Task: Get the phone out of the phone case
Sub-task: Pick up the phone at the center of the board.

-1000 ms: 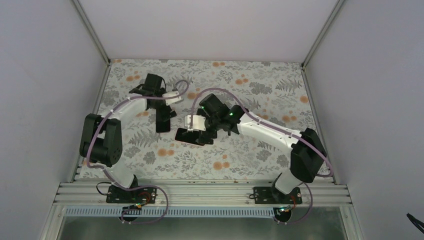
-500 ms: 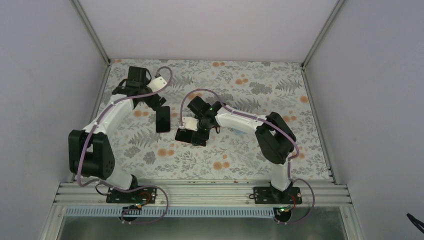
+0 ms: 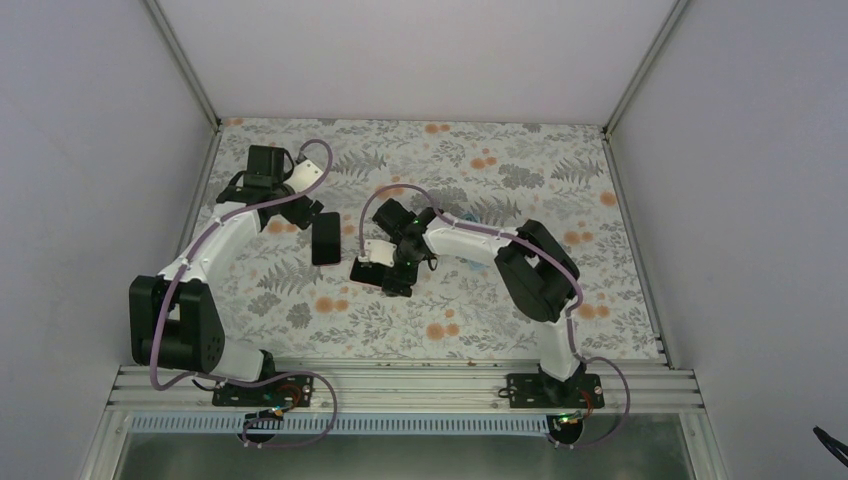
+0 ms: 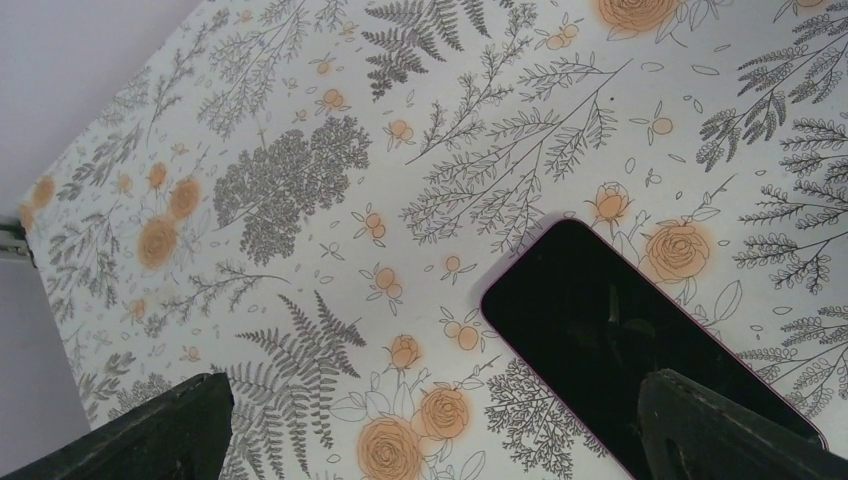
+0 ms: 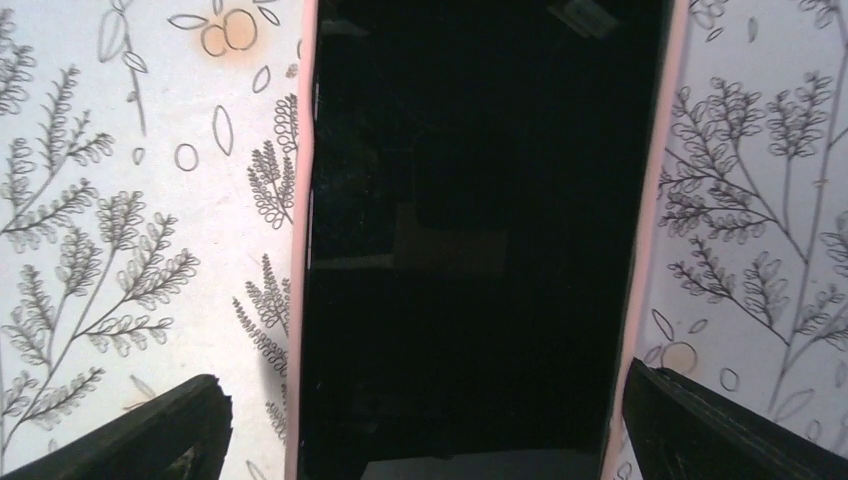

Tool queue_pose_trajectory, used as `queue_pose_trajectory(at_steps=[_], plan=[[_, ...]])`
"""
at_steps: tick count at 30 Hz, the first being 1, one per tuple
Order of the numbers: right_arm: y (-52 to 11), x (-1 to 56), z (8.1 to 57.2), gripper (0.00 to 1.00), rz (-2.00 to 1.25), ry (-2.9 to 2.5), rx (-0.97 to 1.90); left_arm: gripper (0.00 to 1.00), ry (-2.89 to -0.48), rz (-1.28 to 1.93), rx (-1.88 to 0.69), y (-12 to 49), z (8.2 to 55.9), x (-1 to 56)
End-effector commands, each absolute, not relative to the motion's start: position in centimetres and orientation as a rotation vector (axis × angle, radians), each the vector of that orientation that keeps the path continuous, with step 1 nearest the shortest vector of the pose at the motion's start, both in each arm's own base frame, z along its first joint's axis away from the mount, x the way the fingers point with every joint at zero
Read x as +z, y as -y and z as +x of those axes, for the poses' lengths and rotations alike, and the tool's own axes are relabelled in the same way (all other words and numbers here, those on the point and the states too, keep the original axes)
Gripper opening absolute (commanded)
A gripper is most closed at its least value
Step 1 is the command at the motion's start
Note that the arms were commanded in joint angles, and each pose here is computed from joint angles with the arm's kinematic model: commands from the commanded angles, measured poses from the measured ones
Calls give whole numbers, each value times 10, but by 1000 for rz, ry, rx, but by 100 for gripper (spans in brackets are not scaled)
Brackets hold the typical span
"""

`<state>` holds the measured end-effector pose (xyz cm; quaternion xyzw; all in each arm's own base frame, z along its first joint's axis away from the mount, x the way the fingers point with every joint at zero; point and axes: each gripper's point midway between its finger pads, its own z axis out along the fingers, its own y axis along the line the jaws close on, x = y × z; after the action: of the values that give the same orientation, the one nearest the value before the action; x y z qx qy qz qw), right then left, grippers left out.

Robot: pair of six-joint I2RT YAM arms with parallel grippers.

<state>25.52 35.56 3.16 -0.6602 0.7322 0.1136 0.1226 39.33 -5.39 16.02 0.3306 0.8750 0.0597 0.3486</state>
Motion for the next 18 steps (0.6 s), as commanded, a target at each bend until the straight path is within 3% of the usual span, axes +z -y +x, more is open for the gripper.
queue_pose_trajectory(at_steps=[1, 12, 18], plan=[[-363, 26, 262, 100, -1913, -2133, 336, 100, -2265, 798, 150, 52, 393, 164], [-354, 1, 257, 100, -1984, -2170, 308, 100, -2279, 774, 67, 59, 381, 162], [-353, 3, 264, 78, -1967, -2167, 268, 100, -2285, 793, -62, 75, 375, 162]])
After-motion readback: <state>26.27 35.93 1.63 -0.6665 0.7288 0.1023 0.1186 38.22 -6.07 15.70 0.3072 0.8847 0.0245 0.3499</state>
